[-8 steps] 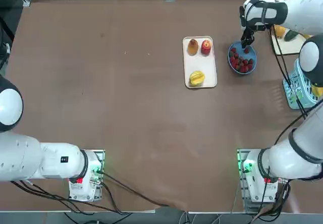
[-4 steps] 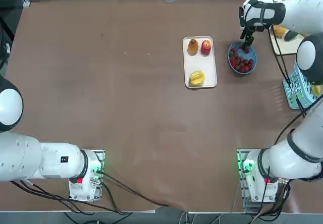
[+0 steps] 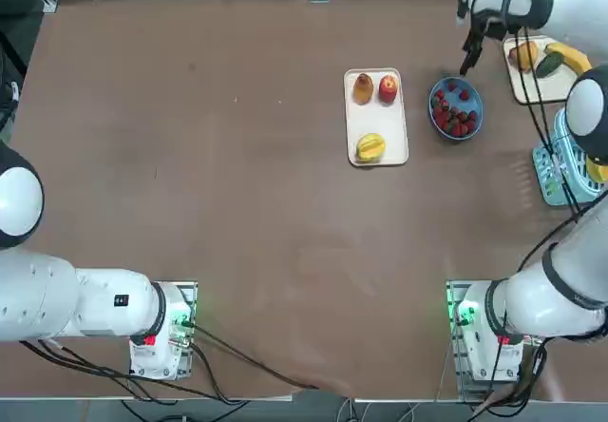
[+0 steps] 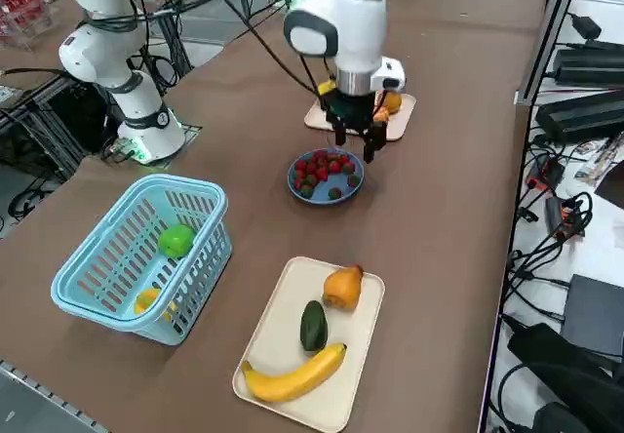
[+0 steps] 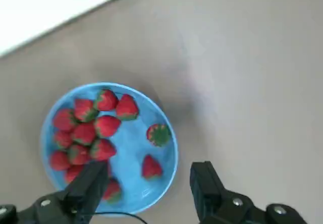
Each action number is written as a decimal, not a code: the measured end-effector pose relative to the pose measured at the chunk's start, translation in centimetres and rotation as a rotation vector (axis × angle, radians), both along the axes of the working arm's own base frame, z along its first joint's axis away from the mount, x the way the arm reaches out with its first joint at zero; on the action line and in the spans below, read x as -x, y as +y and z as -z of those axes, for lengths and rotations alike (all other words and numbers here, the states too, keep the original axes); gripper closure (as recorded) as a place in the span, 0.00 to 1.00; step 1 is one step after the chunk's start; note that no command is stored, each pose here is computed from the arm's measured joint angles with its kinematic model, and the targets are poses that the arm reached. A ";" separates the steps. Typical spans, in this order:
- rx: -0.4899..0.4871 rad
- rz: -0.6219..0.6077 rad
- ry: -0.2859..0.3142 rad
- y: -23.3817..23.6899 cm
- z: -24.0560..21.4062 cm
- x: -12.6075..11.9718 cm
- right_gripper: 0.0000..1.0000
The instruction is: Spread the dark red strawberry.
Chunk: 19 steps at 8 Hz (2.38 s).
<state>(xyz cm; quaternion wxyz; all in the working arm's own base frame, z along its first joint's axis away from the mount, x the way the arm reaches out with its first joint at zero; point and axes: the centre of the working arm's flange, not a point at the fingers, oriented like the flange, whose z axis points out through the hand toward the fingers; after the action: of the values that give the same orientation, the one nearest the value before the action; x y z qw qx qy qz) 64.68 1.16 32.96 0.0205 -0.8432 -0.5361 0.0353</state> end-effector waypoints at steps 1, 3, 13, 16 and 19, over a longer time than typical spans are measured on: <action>0.008 0.118 0.029 0.0 -3.6 0.1 0.01; 0.034 0.388 0.057 0.2 -10.2 0.9 0.01; 0.038 1.072 -0.026 0.6 -26.6 8.7 0.01; 0.036 1.086 -0.027 -0.3 -27.8 9.7 0.01; 0.047 1.095 -0.031 -0.9 -29.0 10.5 0.01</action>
<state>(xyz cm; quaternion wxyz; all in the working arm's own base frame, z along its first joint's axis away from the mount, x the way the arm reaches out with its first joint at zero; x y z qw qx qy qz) 54.19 0.21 61.94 0.0092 -0.9996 -0.0180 0.0188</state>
